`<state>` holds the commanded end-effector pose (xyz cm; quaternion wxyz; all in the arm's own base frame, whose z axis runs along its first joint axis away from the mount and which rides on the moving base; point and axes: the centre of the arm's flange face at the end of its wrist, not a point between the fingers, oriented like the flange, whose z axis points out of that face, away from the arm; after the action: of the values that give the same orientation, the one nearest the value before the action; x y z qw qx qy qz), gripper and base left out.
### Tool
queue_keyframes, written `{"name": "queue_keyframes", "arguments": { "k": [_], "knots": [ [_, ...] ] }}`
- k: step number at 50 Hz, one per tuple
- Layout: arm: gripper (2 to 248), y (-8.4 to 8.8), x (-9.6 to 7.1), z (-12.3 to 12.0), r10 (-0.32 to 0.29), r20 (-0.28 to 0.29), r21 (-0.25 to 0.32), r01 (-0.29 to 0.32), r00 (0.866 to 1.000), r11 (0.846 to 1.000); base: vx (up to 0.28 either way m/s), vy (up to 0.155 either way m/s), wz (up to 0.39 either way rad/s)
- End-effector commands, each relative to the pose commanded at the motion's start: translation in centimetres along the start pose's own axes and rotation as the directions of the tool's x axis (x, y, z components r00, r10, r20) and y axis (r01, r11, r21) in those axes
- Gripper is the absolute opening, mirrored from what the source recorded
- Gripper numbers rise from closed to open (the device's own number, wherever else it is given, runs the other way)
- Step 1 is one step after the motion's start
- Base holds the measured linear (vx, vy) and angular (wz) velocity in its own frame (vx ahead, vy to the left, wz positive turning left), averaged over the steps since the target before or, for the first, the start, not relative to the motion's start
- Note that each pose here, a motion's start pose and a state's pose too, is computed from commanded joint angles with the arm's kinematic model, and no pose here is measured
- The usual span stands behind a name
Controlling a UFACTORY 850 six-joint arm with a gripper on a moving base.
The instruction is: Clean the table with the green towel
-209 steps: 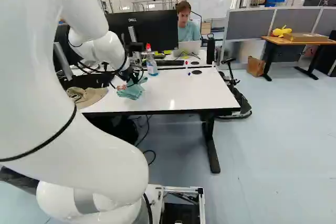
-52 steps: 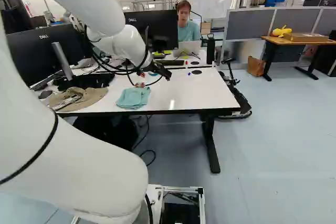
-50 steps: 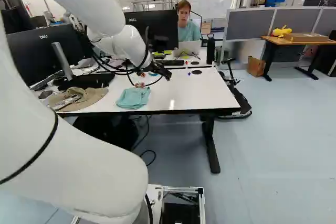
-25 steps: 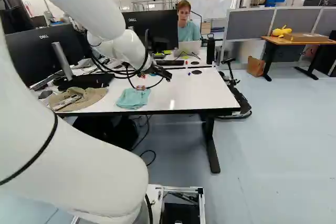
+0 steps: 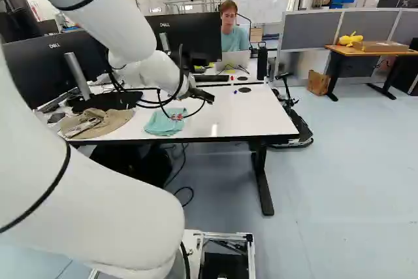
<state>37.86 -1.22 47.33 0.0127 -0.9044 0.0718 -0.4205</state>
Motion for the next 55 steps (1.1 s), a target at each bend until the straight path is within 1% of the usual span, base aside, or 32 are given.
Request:
{"name": "queue_keyframes", "arguments": {
  "k": [14, 25, 41, 55],
  "knots": [
    [247, 0.2, -2.2, 0.3, -0.022, -0.054, 0.0, 0.022, 0.998, 1.0, 0.0, 0.0, 0.0],
    [247, 0.4, -4.3, 0.4, -0.042, -0.106, 0.001, 0.042, 0.994, 0.999, 0.0, 0.0, 0.0],
    [247, 0.6, -7.5, 0.3, -0.07, -0.184, 0.007, 0.073, 0.98, 0.997, 0.0, 0.0, 0.0],
    [247, 0.7, -9.9, 0.0, -0.089, -0.24, 0.014, 0.095, 0.967, 0.995, 0.0, 0.0, 0.0]
  ]
}}
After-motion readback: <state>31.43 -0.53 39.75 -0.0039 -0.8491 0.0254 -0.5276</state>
